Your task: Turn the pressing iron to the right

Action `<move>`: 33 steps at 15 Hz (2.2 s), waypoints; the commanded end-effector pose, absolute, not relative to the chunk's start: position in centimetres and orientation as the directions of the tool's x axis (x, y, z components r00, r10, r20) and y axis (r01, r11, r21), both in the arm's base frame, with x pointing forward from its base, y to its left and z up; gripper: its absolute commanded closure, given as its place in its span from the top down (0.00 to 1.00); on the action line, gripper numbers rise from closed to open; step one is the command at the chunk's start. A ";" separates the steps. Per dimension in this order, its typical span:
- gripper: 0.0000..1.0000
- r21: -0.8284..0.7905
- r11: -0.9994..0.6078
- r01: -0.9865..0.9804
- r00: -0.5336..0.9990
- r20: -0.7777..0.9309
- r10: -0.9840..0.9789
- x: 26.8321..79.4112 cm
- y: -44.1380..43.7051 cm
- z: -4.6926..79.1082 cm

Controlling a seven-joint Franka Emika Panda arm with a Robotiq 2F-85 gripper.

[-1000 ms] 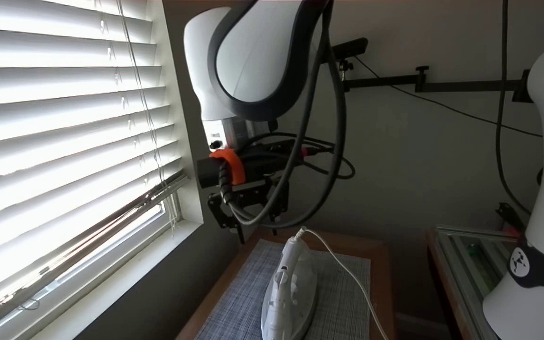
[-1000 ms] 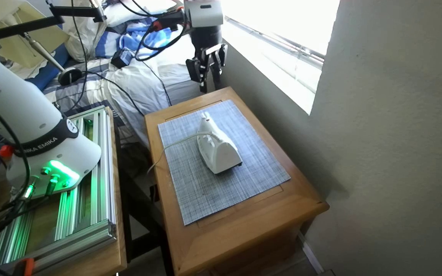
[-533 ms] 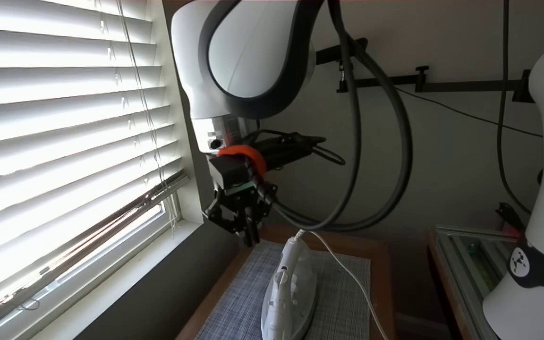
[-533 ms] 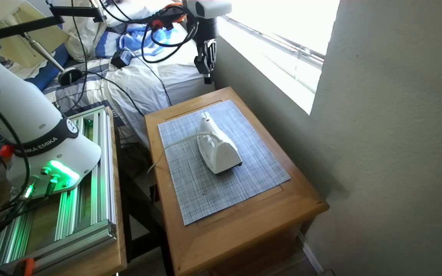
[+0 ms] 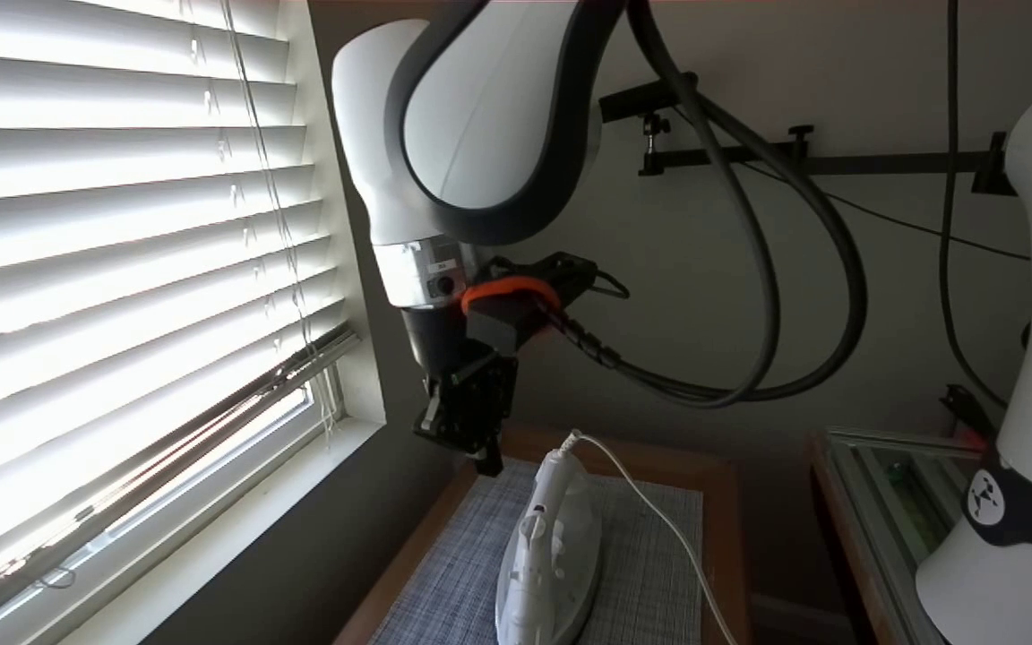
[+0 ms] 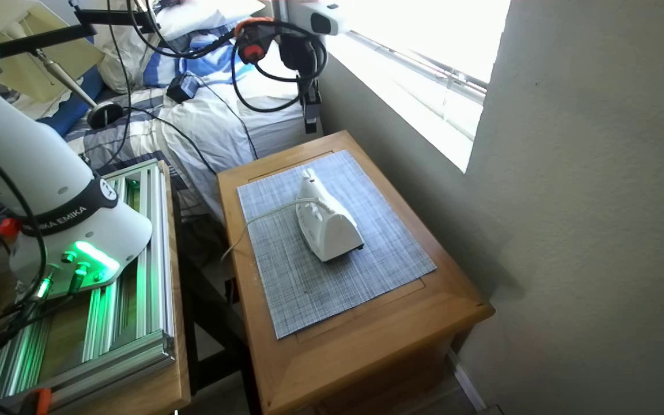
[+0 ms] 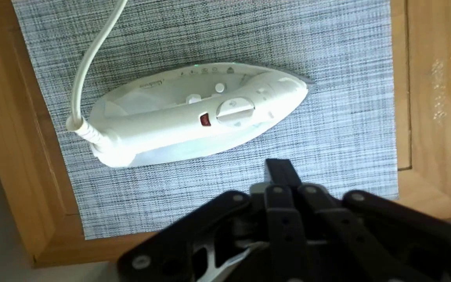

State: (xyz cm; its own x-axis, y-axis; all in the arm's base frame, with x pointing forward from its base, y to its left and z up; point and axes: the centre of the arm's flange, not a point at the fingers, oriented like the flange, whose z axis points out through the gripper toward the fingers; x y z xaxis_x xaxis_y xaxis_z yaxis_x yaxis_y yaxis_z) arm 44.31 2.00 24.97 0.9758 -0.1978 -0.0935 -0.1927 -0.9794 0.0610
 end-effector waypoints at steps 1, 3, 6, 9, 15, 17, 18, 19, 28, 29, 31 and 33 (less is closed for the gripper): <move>0.01 0.046 -0.986 -0.160 0.981 -0.105 -0.164 44.2 2.1 24.7; 0.01 0.021 -0.992 -0.124 0.985 -0.119 -0.126 44.2 2.2 24.3; 0.01 0.015 -0.994 -0.112 0.986 -0.121 -0.113 44.2 2.2 24.2; 0.00 0.039 -0.995 -0.091 0.988 -0.125 -0.095 43.7 2.6 23.5; 0.00 0.094 -0.996 -0.002 0.995 -0.094 -0.011 41.3 3.8 21.8; 0.00 0.104 -0.995 0.006 0.997 -0.080 -0.002 40.6 3.9 21.5; 0.00 0.108 -0.994 0.013 0.997 -0.071 0.006 40.3 3.9 21.3; 0.00 0.107 -0.994 0.014 0.998 -0.065 0.007 40.1 3.8 21.0; 0.00 0.115 -0.993 -0.016 1.000 0.015 -0.014 39.1 3.2 19.5; 0.00 0.118 -0.993 -0.021 1.000 0.017 -0.019 39.0 3.1 19.4; 0.00 0.123 -0.992 -0.035 0.999 0.019 -0.033 38.9 2.7 19.3; 0.00 0.125 -0.991 -0.041 0.999 0.022 -0.039 38.8 2.6 19.2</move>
State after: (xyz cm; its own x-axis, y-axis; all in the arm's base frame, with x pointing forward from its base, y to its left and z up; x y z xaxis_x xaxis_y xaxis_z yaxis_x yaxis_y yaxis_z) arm 39.48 2.98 20.04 0.9997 -0.0238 -0.0043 -0.0231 -0.9930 0.1159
